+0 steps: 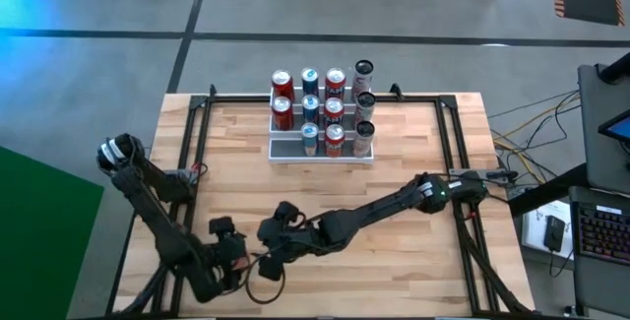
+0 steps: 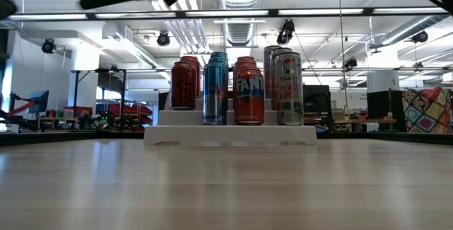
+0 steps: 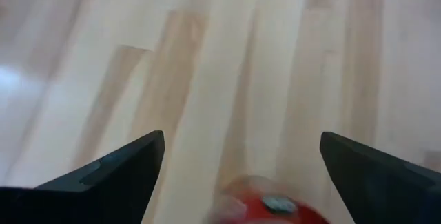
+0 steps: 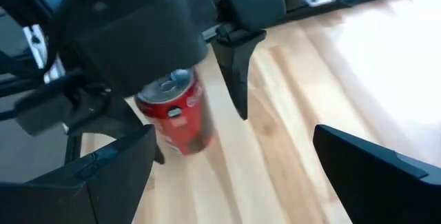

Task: Place canned beverage on shelf
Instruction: Put the red soda can on the bottom tier of the shelf aligned with the other red soda can

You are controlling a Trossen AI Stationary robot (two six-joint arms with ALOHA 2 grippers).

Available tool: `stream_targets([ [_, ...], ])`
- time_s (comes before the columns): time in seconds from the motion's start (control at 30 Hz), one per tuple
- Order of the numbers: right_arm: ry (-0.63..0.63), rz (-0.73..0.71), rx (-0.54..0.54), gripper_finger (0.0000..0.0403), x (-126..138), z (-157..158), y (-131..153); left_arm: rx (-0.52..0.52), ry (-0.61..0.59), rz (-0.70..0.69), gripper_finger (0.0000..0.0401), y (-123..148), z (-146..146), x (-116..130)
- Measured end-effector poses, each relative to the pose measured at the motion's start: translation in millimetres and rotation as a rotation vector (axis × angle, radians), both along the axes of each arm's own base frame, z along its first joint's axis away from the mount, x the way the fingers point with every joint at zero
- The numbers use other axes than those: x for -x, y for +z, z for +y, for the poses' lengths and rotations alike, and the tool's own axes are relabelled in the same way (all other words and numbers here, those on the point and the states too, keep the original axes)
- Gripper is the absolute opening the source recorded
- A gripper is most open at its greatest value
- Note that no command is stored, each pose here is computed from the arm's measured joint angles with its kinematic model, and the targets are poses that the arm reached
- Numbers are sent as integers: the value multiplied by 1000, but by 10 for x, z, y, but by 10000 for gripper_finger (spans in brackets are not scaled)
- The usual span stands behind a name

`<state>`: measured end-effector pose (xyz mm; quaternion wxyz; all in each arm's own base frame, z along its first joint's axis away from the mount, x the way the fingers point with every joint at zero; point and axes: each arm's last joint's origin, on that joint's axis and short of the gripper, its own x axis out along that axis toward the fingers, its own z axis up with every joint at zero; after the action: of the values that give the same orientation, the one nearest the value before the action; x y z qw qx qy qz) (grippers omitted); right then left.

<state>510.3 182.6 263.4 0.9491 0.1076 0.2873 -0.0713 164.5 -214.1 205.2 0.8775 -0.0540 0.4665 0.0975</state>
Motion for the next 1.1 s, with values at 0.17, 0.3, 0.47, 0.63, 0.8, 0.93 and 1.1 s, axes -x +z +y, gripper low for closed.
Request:
stream_targets([
  [0.17, -32, 23, 38, 382, 152, 20, 184, -19, 12, 3, 363, 132, 165, -21],
  [0.3, -50, 13, 57, 382, 224, 47, 288, 26, -13, -20, 347, 358, 282, 119],
  [0.47, -50, 24, 64, 382, 220, 56, 252, 189, -97, -71, 332, 684, 394, 335],
  [0.63, -40, 26, 73, 382, 216, 59, 246, 216, -423, -208, 329, 946, 350, 488],
  [0.8, -21, 31, 61, 382, 217, 64, 245, 167, -551, -194, 329, 960, 347, 560],
  [0.93, -15, 30, 59, 382, 232, 99, 247, 133, -594, -135, 329, 913, 358, 578],
  [1.1, -8, 53, 52, 382, 286, 178, 234, 95, -659, -83, 329, 862, 353, 541],
])
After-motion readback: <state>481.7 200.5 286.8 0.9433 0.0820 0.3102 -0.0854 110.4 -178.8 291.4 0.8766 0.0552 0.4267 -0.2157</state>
